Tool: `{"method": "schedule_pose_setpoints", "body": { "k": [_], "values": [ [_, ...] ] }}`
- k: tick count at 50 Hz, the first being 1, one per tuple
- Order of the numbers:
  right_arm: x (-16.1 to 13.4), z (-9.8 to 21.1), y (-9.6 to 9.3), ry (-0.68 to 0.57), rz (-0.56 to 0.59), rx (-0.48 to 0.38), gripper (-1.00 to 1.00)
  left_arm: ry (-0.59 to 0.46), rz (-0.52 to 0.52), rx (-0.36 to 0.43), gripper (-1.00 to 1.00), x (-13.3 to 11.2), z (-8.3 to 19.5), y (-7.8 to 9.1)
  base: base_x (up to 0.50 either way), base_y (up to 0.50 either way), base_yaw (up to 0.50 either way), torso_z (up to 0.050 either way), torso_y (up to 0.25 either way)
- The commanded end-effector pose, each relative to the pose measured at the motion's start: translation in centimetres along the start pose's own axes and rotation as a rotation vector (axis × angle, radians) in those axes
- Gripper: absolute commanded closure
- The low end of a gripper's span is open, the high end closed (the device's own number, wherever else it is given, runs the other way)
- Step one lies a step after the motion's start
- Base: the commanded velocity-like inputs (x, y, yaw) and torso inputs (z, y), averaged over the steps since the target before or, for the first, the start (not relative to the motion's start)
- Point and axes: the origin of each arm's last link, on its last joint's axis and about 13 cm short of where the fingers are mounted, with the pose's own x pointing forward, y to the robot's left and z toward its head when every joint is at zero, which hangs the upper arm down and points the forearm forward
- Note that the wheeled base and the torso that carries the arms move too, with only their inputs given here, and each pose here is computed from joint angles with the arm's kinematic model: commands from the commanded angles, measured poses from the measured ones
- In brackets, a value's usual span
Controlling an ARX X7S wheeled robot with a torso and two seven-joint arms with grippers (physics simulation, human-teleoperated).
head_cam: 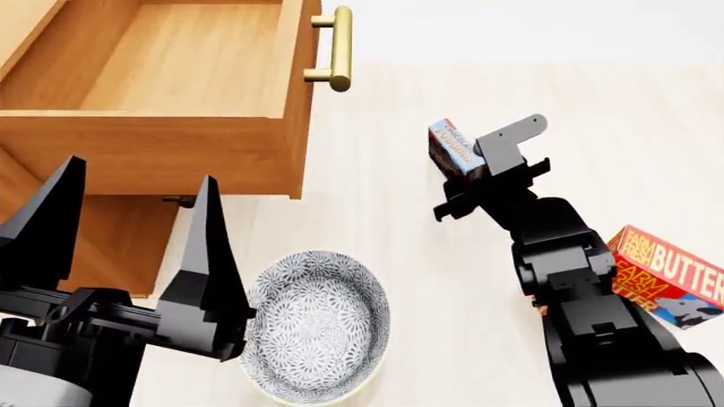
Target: Put the chocolate pudding in the top drawer of the cabinet and close it.
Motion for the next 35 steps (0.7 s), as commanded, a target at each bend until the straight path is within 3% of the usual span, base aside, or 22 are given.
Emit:
{"method": "schedule_pose_setpoints", "body": {
  "k": [1, 14, 35],
  "values": [
    [0.0, 0.0, 0.0, -0.001, 0.003, -0.003, 1.00, -0.001, 0.000, 0.004, -1.00, 0.0, 0.1, -0.1, 0.00, 0.00, 0.00, 0.000, 0.000],
    [0.0, 0.1, 0.0, -0.013, 0.006, 0.001, 1.00, -0.001, 0.001, 0.005, -1.00, -0.1, 0.1, 0.0, 0.00, 0.00, 0.00, 0.000, 0.000],
    [0.2, 1.9, -0.9, -0.150, -0.023, 0.027, 1.00, 0.001, 0.008, 0.007, -1.00, -0.1, -0.2, -0.1, 0.00, 0.00, 0.00, 0.000, 0.000]
  ]
}}
